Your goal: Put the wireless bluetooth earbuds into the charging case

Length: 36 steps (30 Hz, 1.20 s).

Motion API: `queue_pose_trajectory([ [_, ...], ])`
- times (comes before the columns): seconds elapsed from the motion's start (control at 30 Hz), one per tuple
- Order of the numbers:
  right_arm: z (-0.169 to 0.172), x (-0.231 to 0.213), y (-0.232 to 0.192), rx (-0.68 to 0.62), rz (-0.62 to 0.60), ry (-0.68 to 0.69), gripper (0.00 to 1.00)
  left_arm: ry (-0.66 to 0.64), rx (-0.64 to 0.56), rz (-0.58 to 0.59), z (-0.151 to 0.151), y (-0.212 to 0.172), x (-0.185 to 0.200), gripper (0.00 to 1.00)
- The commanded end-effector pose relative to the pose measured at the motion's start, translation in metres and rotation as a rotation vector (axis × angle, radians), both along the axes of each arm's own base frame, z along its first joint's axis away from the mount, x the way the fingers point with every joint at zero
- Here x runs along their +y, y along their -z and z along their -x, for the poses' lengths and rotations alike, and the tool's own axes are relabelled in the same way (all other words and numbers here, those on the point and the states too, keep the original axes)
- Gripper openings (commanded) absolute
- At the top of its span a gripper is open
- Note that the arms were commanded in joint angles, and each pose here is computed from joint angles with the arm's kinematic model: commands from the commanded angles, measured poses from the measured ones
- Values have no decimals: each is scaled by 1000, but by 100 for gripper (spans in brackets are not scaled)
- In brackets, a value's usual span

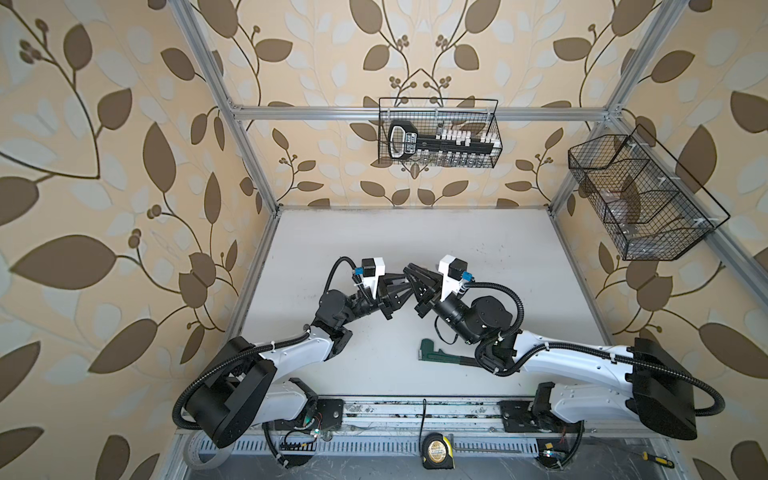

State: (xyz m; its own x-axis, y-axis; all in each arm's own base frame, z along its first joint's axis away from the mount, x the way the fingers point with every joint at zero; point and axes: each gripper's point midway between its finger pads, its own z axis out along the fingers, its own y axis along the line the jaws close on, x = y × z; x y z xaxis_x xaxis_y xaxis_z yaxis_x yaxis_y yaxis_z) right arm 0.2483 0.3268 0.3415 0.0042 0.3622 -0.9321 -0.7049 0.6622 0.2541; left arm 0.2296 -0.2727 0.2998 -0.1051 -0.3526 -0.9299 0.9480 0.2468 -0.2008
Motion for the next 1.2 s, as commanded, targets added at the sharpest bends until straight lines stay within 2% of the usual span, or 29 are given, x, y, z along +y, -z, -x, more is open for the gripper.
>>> queue_pose_trajectory([
  [0.0,-2,-4,-11,-37,-29,20,6,23,-98,61,18,-25,6,0],
  [0.53,-1,-3,11,20,-23,16,7,-12,-102,50,17,-22,10,0],
  [0.67,-7,-17,0,31,-6,74,14,-72,-78,24,6,-14,11,0],
  [0.77,-5,-37,-13,39,-23,107,24,-118,-64,14,-1,-10,14,0],
  [0.93,-4,-72,-22,88,-38,176,28,-234,-22,-56,-18,1,23,0],
  [1.07,-15,-98,-7,164,-42,248,32,-364,27,-143,-36,6,39,0],
  [1.17,-35,-106,16,232,-18,285,36,-466,70,-153,-50,5,67,0],
])
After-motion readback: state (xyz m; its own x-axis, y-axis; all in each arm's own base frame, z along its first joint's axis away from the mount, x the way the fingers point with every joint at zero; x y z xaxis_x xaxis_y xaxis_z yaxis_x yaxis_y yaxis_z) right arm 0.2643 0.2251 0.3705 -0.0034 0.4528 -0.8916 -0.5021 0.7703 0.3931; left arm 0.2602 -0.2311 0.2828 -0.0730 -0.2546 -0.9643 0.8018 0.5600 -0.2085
